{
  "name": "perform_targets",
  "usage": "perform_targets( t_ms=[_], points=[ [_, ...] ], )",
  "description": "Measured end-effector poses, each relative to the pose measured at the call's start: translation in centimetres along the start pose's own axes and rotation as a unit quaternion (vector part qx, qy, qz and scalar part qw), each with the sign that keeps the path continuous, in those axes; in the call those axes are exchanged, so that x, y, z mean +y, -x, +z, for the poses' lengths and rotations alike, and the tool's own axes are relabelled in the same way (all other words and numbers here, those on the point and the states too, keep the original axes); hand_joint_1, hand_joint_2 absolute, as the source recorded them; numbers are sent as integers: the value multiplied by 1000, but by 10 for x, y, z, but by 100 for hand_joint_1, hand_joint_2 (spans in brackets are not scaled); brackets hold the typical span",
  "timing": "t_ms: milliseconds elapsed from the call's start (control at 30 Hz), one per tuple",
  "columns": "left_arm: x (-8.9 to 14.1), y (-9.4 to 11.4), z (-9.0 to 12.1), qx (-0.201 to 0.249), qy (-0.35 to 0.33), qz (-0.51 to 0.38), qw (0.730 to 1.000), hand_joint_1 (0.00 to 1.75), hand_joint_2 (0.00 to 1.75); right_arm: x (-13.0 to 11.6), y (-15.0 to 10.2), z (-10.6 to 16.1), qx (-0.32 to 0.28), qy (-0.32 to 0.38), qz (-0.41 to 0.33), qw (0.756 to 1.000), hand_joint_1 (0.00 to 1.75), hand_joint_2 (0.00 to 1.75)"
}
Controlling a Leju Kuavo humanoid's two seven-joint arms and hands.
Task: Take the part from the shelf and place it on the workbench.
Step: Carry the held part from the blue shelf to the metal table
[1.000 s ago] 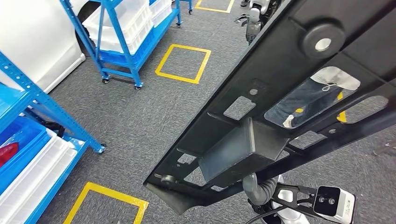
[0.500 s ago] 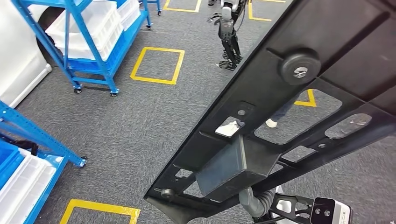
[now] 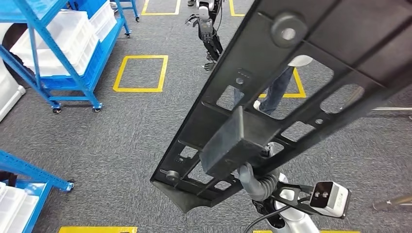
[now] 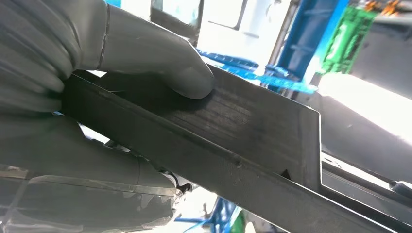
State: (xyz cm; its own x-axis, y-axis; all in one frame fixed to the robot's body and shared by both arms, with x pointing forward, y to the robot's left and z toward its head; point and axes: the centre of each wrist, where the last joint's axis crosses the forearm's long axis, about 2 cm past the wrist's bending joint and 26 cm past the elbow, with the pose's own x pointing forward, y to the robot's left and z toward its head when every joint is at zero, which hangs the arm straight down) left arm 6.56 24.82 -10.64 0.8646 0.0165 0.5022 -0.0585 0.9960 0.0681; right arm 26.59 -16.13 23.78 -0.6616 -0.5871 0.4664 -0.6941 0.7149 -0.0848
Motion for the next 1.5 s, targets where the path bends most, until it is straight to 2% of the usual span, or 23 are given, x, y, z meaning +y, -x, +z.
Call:
perform_targets(
  t_ms=[400, 700, 967, 1300, 1500],
  points=[
    [-1, 2, 1, 0, -10, 2, 1000, 0, 175, -4, 7, -17, -11, -1, -9, 1000, 175, 175],
    [6, 9, 3, 10, -28, 4, 1000, 0, 175, -4, 9, -16, -15, 1, -20, 1000, 175, 175],
    [60, 17, 1, 13, -129, 50, 990, 0, 175, -7, 5, -21, -40, -23, -58, 997, 175, 175],
    [102, 26, 4, -3, -211, 103, 972, 0, 175, -11, 0, -14, -45, -19, -66, 997, 175, 175],
    [119, 25, 5, 7, -243, 122, 962, 0, 175, -18, -9, -4, -47, -13, -59, 997, 175, 175]
  ],
)
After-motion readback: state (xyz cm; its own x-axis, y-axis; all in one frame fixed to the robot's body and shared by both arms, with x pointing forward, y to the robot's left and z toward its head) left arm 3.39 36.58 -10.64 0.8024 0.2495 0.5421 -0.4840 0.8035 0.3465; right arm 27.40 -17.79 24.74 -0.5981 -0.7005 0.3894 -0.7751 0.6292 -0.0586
